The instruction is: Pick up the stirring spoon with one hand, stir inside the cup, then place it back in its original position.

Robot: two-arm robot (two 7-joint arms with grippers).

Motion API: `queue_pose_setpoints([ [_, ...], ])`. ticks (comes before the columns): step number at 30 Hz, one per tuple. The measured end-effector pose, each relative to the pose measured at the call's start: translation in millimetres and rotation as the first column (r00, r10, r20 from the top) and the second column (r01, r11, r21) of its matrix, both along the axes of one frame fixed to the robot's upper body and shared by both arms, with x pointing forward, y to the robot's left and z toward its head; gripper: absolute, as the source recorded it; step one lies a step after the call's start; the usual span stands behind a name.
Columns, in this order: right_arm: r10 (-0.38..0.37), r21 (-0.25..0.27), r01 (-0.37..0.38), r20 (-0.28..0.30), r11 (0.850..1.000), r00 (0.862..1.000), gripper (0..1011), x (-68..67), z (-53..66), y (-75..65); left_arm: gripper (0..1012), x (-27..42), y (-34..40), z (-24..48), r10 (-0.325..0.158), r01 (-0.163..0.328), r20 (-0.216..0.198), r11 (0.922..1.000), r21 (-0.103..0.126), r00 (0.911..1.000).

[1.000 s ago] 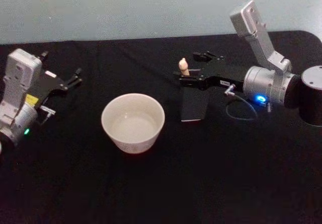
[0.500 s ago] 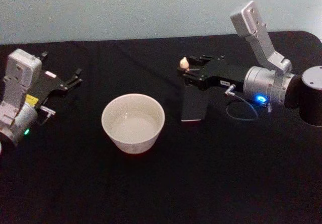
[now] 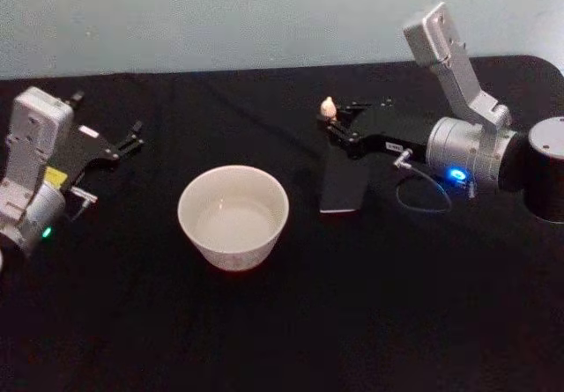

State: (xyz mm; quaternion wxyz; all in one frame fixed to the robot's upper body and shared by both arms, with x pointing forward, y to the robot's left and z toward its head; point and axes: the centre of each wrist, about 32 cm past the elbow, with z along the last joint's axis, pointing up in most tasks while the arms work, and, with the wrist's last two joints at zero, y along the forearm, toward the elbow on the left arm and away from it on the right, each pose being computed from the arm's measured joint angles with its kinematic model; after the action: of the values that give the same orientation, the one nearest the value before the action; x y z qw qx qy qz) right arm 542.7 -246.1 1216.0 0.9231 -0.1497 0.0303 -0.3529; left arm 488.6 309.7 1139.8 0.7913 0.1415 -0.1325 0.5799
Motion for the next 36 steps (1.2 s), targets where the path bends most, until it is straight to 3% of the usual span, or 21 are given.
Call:
queue_pose_setpoints([
  [14, 0.0, 0.005, 0.0, 0.004, 1.0, 1.0, 214, -1.0, -0.9, -0.3, 1001, 0.0, 0.0, 0.0, 0.0, 0.0, 0.0, 1.0, 0.0, 1.0],
  [36, -0.021, 0.147, -0.004, 0.165, 0.989, 0.986, 214, -21.2, 26.2, -7.1, 1001, 0.0, 0.0, 0.0, 0.0, 0.0, 0.0, 1.0, 0.0, 1.0],
])
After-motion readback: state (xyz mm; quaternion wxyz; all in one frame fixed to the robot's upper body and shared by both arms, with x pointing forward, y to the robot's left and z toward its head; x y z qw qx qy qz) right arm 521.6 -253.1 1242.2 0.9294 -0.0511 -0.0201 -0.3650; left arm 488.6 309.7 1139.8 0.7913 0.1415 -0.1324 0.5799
